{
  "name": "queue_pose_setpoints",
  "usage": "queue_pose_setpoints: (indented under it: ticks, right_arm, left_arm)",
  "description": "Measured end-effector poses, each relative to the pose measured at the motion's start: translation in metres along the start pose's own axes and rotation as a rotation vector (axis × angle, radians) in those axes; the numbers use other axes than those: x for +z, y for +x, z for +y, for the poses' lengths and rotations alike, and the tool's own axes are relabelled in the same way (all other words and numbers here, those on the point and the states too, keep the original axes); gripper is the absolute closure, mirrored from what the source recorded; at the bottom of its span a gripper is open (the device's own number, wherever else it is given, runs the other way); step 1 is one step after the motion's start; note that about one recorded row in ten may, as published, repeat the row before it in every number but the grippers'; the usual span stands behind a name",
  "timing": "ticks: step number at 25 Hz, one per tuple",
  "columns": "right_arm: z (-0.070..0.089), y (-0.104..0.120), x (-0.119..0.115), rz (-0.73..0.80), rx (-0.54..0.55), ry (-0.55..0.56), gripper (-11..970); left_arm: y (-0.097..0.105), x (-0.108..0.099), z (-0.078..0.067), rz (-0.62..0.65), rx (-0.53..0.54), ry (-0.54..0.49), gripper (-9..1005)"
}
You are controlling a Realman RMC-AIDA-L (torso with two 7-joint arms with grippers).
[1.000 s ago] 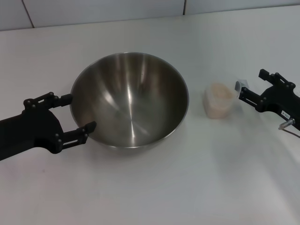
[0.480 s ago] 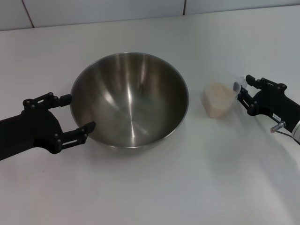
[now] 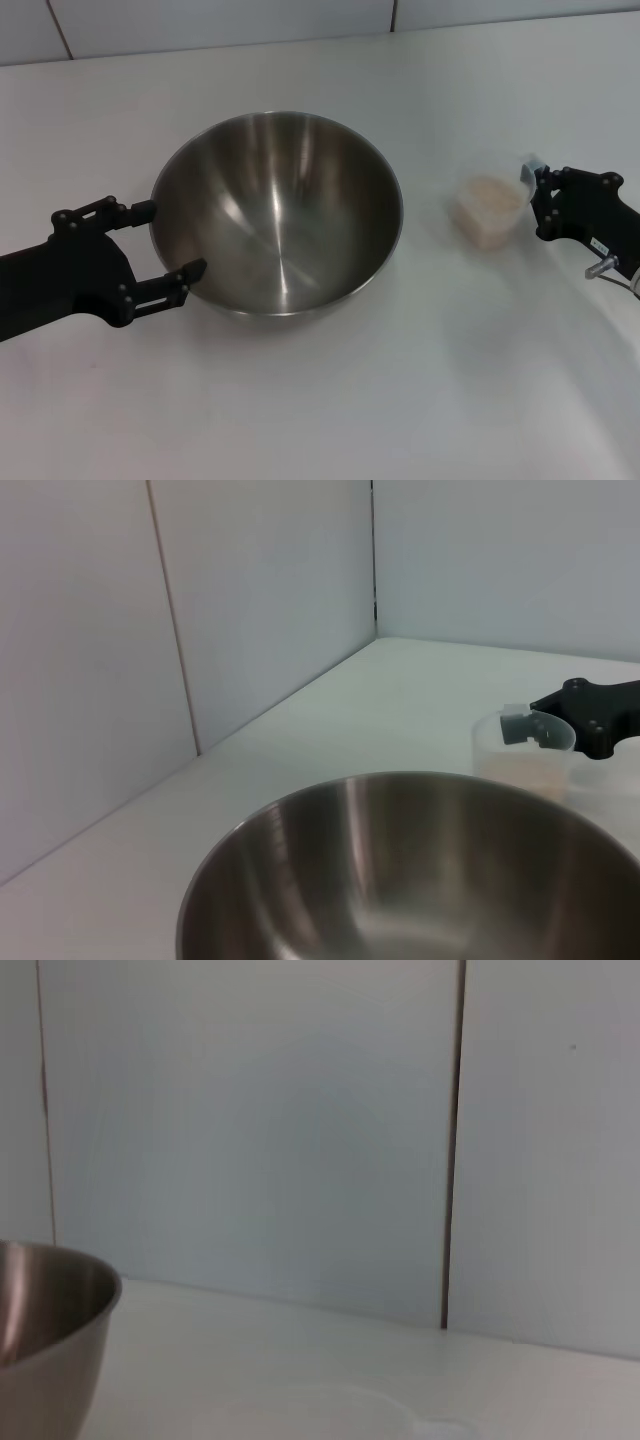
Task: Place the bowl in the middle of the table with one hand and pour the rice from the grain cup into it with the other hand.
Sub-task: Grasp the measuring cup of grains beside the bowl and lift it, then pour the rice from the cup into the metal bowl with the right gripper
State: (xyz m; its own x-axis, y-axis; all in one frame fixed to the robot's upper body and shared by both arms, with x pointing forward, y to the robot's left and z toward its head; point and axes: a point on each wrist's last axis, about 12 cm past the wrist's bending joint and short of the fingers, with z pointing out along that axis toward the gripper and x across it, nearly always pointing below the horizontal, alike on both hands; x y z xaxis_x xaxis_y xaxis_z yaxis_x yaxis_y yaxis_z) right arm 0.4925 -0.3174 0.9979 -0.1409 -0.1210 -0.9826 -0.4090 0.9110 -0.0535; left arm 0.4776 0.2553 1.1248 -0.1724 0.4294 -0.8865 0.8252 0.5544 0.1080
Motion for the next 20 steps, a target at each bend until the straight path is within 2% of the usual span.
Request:
queue_pose_setpoints:
  ticks: [7, 12, 15, 16, 17, 20]
  right_arm:
    - [-0.003, -0.01, -0.006, -0.101, -0.017, 0.027, 951]
    - [-0.001, -0.027, 0.0, -0.228, -0.049, 0.018, 951]
    - [0.011, -0.042, 0.009, -0.344, -0.13, 0.012, 952]
    - [0.023, -0.052, 0.018, -0.424, -0.23, 0.016, 952]
    - [0.023, -0.052, 0.018, -0.424, -0.23, 0.016, 952]
    - [0.046, -0.064, 0.034, -0.504, -0.402, 0.01, 952]
  left_arm:
    - [-0.001, 0.001, 0.0, -0.002, 0.002, 0.005, 192]
    - [-0.002, 0.002, 0.0, -0.003, 0.002, 0.008, 192]
    - [-0.003, 0.003, 0.0, -0.004, 0.0, 0.009, 192]
    - [-0.004, 0.003, 0.0, -0.006, 0.0, 0.011, 192]
    - [-0.004, 0.004, 0.001, -0.006, 0.001, 0.012, 193]
    - [-0.005, 0.004, 0.001, -0.007, 0.001, 0.013, 193]
